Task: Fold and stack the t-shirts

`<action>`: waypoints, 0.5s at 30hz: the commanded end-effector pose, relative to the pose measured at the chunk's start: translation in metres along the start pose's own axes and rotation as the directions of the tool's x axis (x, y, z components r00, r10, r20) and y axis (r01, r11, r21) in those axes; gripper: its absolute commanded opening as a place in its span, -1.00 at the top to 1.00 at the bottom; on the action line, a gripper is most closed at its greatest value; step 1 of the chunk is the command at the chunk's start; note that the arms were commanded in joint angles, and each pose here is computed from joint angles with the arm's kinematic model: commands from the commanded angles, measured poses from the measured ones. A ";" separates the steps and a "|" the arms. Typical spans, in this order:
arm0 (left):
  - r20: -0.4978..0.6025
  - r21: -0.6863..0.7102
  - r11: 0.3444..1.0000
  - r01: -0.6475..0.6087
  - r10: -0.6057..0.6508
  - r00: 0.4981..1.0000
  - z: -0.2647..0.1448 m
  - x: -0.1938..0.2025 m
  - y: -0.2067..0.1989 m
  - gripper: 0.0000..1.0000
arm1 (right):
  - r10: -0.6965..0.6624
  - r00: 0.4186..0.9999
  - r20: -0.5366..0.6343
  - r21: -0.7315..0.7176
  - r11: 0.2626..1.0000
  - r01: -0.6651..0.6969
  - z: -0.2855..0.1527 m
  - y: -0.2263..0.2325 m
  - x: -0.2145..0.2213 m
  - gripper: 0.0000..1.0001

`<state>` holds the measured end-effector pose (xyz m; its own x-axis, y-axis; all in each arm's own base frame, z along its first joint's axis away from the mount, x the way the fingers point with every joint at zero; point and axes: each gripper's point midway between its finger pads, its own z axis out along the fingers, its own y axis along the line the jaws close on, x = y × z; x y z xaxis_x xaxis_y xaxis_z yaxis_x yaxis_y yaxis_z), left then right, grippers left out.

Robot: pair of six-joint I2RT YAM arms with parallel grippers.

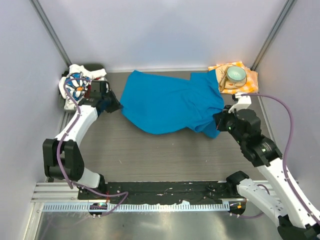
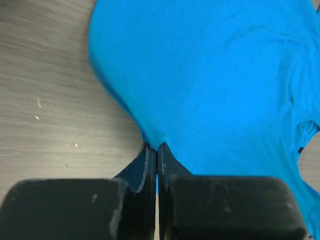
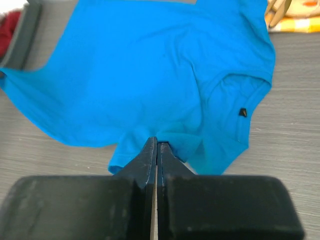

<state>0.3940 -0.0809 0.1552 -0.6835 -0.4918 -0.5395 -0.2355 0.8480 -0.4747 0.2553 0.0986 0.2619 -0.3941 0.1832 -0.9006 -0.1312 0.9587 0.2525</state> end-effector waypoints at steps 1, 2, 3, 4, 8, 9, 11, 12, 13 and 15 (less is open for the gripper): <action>0.054 -0.063 0.998 0.006 -0.003 0.999 -0.029 0.006 0.000 1.00 | 0.052 0.994 0.093 -0.061 0.997 -0.047 -0.036 0.012 -0.040 0.99; 0.051 -0.116 0.993 0.017 -0.011 0.999 -0.029 0.016 0.015 1.00 | 0.049 0.996 0.074 -0.057 0.997 -0.045 -0.040 0.011 -0.037 0.99; 0.047 -0.138 0.990 0.032 -0.025 0.999 -0.032 0.023 0.022 1.00 | 0.051 0.997 0.061 -0.056 0.997 -0.047 -0.041 0.012 -0.035 0.99; 0.046 -0.158 0.986 0.045 -0.039 0.998 -0.038 0.034 0.032 1.00 | 0.047 0.998 0.031 -0.067 0.997 -0.045 -0.040 0.014 -0.030 0.98; 0.077 -0.222 0.970 0.100 -0.085 0.993 -0.055 0.048 0.052 1.00 | 0.050 0.993 -0.111 -0.100 0.993 -0.061 -0.042 0.023 -0.006 0.99; 0.086 -0.253 0.962 0.103 -0.084 0.993 -0.060 0.050 0.060 1.00 | 0.049 0.989 -0.136 -0.102 0.993 -0.064 -0.042 0.023 -0.002 0.99; 0.104 -0.270 0.957 0.109 -0.084 0.991 -0.069 0.052 0.065 1.00 | 0.057 0.982 -0.179 -0.105 0.992 -0.077 -0.045 0.024 0.008 0.98; 0.105 -0.284 0.952 0.109 -0.082 0.991 -0.073 0.054 0.069 1.00 | 0.062 0.979 -0.195 -0.104 0.991 -0.084 -0.048 0.024 0.012 0.99; 0.107 -0.295 0.949 0.114 -0.086 0.991 -0.075 0.057 0.073 1.00 | 0.067 0.976 -0.206 -0.101 0.991 -0.089 -0.050 0.023 0.015 0.99; 0.120 -0.287 0.950 0.123 -0.091 0.989 -0.083 0.059 0.073 1.00 | 0.079 0.966 -0.245 -0.124 0.986 -0.112 -0.060 0.026 0.025 0.99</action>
<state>0.2920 -0.0475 0.1376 -0.6267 -0.5640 -0.5377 -0.4523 0.8252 -0.3384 0.2136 0.1078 0.2666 -0.5555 0.1841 -0.8109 -0.1686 0.9300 0.3267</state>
